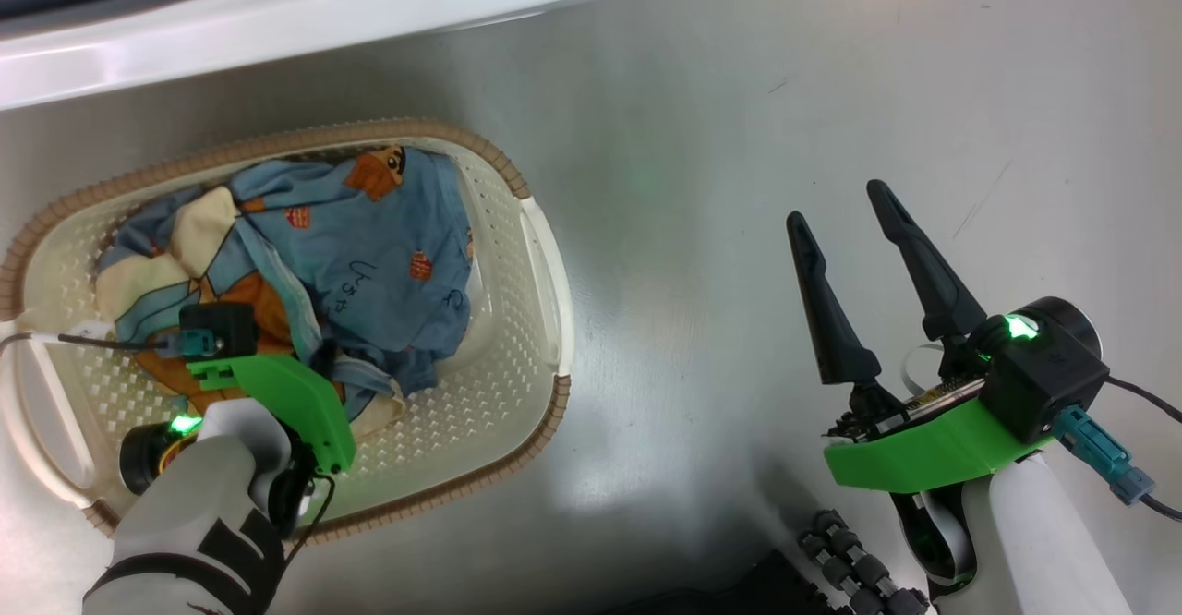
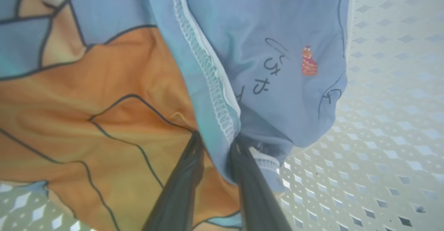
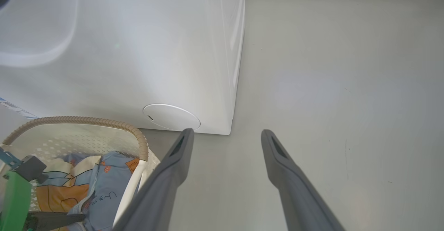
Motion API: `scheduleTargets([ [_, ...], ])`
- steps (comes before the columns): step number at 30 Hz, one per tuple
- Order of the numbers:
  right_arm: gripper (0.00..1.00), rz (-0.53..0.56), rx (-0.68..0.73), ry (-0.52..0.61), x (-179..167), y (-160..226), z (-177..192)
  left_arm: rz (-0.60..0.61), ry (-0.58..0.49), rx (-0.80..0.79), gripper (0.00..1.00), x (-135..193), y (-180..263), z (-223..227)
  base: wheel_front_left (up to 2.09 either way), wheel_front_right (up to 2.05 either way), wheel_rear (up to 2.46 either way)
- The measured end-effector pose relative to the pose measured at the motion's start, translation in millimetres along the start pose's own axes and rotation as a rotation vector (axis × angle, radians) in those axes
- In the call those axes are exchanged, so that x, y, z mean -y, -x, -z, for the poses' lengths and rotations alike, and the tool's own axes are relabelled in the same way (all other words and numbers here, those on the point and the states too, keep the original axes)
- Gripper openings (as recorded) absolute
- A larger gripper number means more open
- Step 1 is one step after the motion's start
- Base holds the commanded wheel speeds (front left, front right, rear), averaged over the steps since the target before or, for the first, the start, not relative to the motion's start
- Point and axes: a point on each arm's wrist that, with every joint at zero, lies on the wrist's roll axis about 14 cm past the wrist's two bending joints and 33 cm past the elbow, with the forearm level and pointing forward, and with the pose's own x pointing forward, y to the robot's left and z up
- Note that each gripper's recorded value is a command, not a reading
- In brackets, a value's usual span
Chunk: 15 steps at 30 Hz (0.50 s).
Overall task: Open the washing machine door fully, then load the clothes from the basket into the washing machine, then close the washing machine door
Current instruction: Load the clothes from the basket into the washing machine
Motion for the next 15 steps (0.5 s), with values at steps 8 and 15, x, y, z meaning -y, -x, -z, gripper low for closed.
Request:
scheduleTargets([
  [8,1.00,-0.008,0.009,-0.003,-2.8,-1.5,-3.2,-0.004,0.003,0.016,0.00,-0.5,3.8,-4.2,0.00,0.00,0.00],
  [15,1.00,-0.017,0.046,0.000,-5.4,-3.1,-18.1,-0.004,0.007,0.045,0.00,3.2,13.4,-14.5,0.00,0.00,0.00],
])
